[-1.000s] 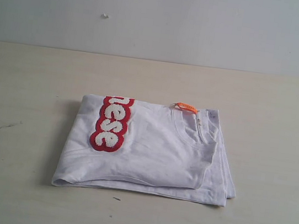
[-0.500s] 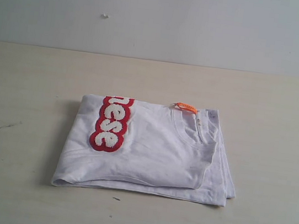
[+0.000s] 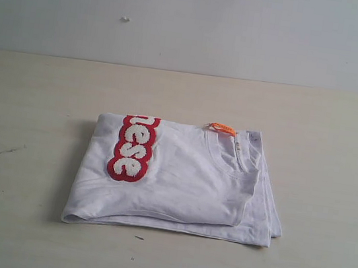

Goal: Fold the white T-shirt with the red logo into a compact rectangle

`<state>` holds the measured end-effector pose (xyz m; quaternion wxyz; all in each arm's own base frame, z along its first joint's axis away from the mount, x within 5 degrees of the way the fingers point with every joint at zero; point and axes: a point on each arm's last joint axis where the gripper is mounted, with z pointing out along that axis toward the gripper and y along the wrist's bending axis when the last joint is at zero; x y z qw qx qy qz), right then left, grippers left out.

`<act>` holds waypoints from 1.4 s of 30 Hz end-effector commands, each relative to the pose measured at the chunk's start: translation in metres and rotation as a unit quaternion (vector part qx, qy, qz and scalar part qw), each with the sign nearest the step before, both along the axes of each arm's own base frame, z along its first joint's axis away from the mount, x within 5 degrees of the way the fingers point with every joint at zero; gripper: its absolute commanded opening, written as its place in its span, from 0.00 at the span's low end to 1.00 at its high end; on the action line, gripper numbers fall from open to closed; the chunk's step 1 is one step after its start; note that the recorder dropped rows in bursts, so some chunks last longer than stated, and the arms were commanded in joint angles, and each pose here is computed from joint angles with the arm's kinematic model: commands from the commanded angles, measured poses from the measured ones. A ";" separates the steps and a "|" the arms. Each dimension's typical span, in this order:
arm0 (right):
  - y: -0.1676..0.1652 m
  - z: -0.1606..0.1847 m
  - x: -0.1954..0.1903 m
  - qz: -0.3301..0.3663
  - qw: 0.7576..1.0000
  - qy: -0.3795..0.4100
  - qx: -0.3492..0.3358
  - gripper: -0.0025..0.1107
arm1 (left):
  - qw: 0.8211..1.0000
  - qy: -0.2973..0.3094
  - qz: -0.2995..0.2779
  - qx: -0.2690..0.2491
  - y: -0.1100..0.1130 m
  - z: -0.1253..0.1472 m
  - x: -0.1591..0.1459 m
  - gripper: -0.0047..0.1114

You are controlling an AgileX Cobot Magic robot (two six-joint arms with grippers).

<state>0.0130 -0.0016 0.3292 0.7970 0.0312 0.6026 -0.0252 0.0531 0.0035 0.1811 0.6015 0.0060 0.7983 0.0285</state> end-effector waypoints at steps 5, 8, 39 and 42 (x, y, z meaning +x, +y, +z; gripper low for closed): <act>-0.003 -0.065 0.028 -0.007 0.995 0.103 0.001 0.02 | 1.000 -0.004 0.000 -0.006 0.000 0.000 0.000 0.04; -0.003 -0.078 0.032 -0.007 0.993 0.119 0.002 0.02 | 1.000 -0.004 0.000 -0.006 0.000 0.000 0.000 0.04; -0.004 -0.140 0.042 -0.007 0.974 0.224 0.020 0.02 | 1.000 -0.004 0.000 -0.006 0.000 0.000 0.000 0.04; -0.004 -0.140 0.042 -0.007 0.974 0.224 0.020 0.02 | 1.000 -0.004 0.000 -0.006 0.000 0.000 0.000 0.04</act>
